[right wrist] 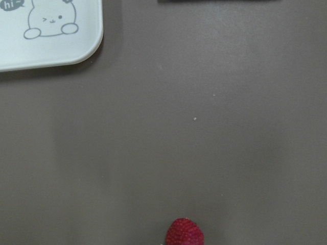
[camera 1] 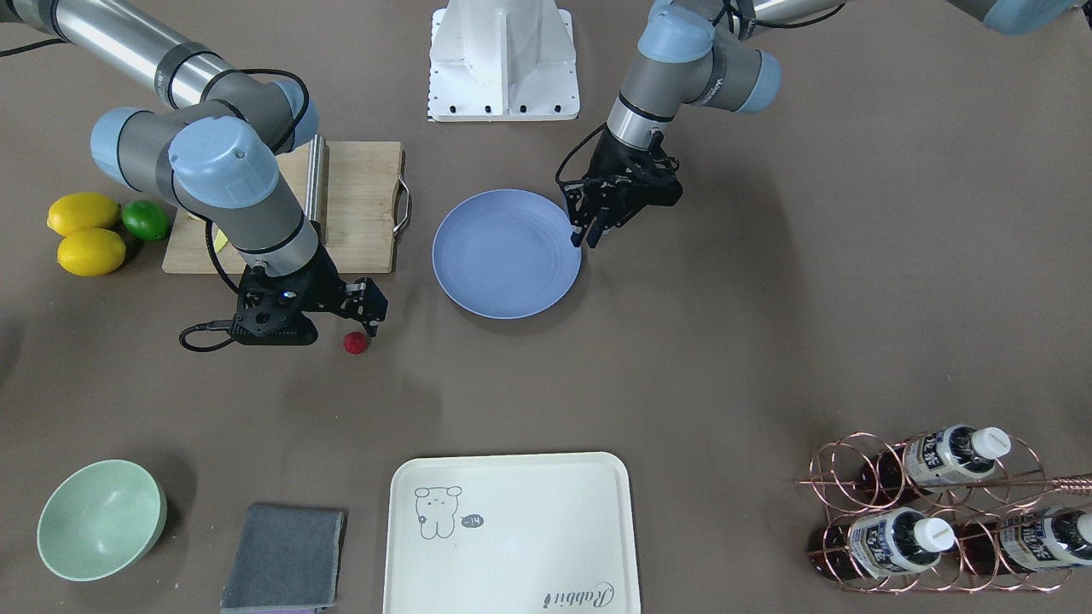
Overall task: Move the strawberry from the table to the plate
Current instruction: 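Lower the right gripper over the red strawberry while the left arm moves inward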
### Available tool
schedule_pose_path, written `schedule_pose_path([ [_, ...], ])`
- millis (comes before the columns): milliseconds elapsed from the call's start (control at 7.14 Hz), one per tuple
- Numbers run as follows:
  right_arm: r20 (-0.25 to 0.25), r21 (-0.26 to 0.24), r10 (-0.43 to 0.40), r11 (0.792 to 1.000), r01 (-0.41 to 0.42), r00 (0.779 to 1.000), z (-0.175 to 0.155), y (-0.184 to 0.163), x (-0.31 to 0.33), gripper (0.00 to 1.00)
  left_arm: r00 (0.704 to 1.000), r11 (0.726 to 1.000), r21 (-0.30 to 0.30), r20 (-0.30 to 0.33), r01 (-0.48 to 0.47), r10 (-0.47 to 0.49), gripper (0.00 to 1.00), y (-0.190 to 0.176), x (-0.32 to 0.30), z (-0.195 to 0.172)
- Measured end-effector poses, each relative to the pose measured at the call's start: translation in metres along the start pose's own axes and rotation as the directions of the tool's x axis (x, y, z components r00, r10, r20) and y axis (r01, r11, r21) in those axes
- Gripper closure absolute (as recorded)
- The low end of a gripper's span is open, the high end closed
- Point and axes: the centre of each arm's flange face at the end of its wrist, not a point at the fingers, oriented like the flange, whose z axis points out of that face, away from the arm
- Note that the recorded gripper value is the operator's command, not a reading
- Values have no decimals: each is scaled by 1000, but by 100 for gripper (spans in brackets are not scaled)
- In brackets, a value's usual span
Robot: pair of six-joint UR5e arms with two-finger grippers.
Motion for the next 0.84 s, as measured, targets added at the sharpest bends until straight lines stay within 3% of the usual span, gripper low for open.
schedule_pose_path([
  [280,-5,-1,-7,1000,7,1000,23,-3,-3,2,1000,1000,13,4,-20,20,1,-38,-8,-9],
  [420,-10,-1,-12,1000,12,1000,36,-2,-1,9,998,998,20,12,-55,55,1,-51,-11,-12],
  [560,-13,-6,-15,1000,15,1000,44,1,0,31,997,996,23,21,-81,81,1,-58,-12,-14],
  [700,-12,-9,-17,1000,17,1000,47,5,-1,82,996,996,23,25,-90,90,1,-63,-13,-16],
  [840,-8,-12,-18,1000,18,1000,47,7,-2,100,996,996,21,26,-91,91,1,-69,-14,-18],
])
